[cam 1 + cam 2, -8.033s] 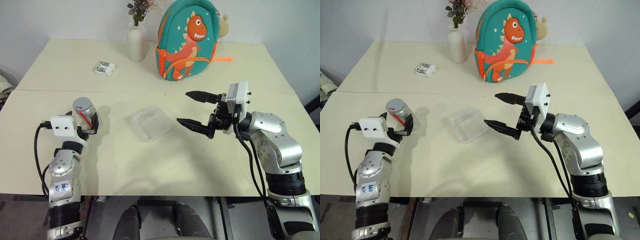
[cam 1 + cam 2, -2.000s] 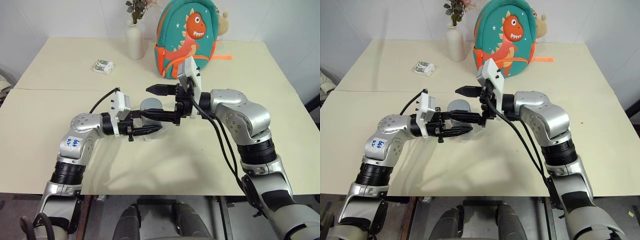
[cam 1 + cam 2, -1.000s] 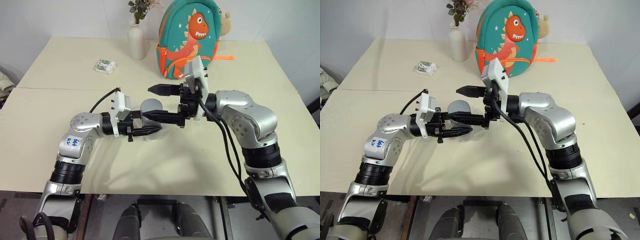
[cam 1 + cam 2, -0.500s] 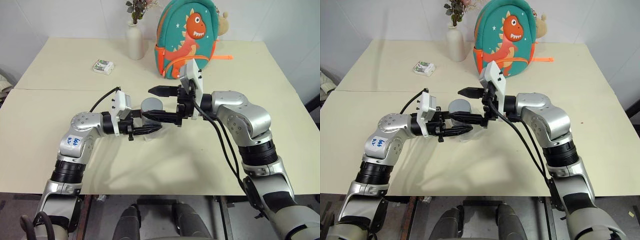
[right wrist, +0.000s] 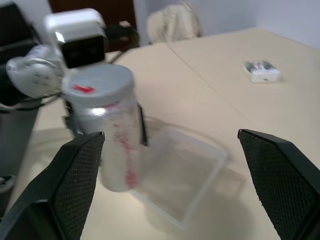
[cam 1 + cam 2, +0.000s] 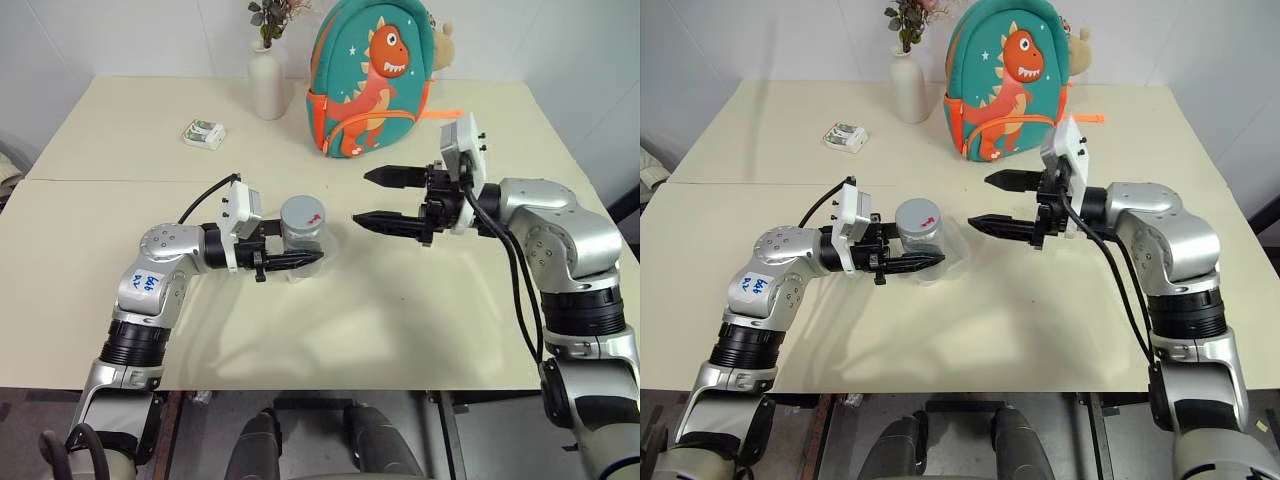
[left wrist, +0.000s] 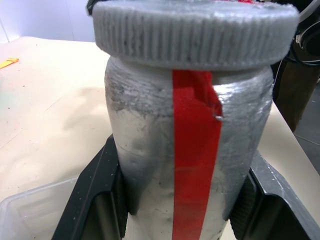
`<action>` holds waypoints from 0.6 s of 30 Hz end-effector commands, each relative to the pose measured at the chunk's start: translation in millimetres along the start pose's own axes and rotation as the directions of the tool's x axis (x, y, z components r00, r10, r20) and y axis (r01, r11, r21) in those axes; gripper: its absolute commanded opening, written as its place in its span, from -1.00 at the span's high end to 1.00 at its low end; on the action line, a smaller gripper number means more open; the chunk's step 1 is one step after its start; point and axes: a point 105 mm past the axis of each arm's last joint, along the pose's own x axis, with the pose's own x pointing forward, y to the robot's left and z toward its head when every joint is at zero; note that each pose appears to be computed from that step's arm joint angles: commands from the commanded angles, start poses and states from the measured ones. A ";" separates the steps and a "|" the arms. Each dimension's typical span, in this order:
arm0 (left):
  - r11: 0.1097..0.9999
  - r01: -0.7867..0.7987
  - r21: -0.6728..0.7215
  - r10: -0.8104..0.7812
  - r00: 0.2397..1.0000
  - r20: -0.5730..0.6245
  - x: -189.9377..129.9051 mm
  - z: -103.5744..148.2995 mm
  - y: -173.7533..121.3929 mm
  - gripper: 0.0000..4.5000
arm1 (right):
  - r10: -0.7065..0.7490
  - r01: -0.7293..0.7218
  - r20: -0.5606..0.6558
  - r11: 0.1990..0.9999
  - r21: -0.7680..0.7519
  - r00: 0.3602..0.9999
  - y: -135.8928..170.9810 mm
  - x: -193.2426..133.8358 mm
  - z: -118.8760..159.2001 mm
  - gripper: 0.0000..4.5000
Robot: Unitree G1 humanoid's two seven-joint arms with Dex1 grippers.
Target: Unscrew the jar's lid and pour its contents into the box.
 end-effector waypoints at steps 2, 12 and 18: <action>0.999 0.007 0.042 -0.008 1.000 0.022 -1.7 9.8 -1.6 0.09 | 0.095 -0.092 0.075 0.995 -0.043 0.993 21.1 15.7 20.7 -0.99; 0.999 0.009 0.044 -0.010 1.000 0.028 1.4 10.9 -0.6 0.09 | 0.086 -0.082 0.098 0.996 -0.044 0.992 24.7 62.7 20.6 -0.99; 0.999 0.012 0.044 -0.013 0.999 0.030 2.2 11.6 -0.5 0.09 | 0.076 -0.074 0.077 0.997 -0.039 0.994 22.7 75.5 15.5 -0.99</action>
